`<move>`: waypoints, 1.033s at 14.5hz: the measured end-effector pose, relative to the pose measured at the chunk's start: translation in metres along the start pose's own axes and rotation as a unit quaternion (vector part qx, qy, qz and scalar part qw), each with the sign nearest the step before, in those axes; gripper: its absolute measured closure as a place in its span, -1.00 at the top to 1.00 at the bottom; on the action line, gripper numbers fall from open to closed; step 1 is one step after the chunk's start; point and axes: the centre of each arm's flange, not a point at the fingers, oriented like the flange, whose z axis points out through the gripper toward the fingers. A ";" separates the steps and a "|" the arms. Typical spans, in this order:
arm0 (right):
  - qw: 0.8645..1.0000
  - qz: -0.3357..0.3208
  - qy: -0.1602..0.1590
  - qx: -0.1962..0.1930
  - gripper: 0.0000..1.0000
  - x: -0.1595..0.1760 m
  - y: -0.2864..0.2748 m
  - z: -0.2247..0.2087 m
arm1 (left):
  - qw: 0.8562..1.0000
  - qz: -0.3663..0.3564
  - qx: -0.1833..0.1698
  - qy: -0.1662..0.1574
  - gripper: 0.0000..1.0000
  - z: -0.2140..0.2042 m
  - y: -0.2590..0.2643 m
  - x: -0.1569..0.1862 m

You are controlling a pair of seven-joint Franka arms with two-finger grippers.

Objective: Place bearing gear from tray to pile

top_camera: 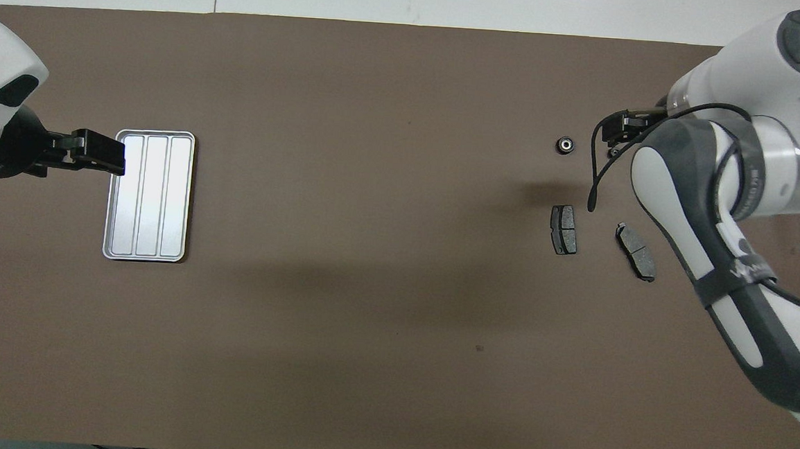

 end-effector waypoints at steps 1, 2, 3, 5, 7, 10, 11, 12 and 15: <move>1.000 0.004 -0.006 0.003 1.00 -0.018 0.004 -0.035 | 1.000 0.000 0.000 0.000 1.00 0.001 0.000 0.000; 1.000 0.008 -0.010 0.006 1.00 -0.039 0.009 -0.070 | 1.000 0.000 0.000 0.000 1.00 0.001 0.000 0.000; 1.000 0.012 -0.014 0.008 1.00 -0.061 0.014 -0.100 | 1.000 0.000 0.000 0.000 1.00 0.002 0.000 0.000; 1.000 0.018 -0.019 0.007 1.00 -0.098 0.023 -0.144 | 1.000 0.000 0.000 0.003 1.00 0.005 0.000 0.000; 0.999 0.021 -0.023 0.006 1.00 -0.123 0.027 -0.168 | 1.000 0.000 0.000 0.003 1.00 0.006 0.000 0.000; 0.999 0.019 -0.039 0.009 1.00 -0.139 0.026 -0.176 | 1.000 0.000 -0.001 0.008 1.00 0.005 0.000 0.001; 0.999 0.017 -0.045 0.011 1.00 -0.140 0.023 -0.174 | 1.000 0.000 -0.002 0.010 1.00 0.005 0.000 0.001; 0.999 0.015 -0.050 0.011 1.00 -0.141 0.021 -0.172 | 1.000 0.000 -0.002 0.011 1.00 0.005 0.000 0.001; 0.998 0.014 -0.054 0.011 1.00 -0.141 0.020 -0.169 | 1.000 0.000 -0.002 0.010 1.00 0.006 0.000 0.001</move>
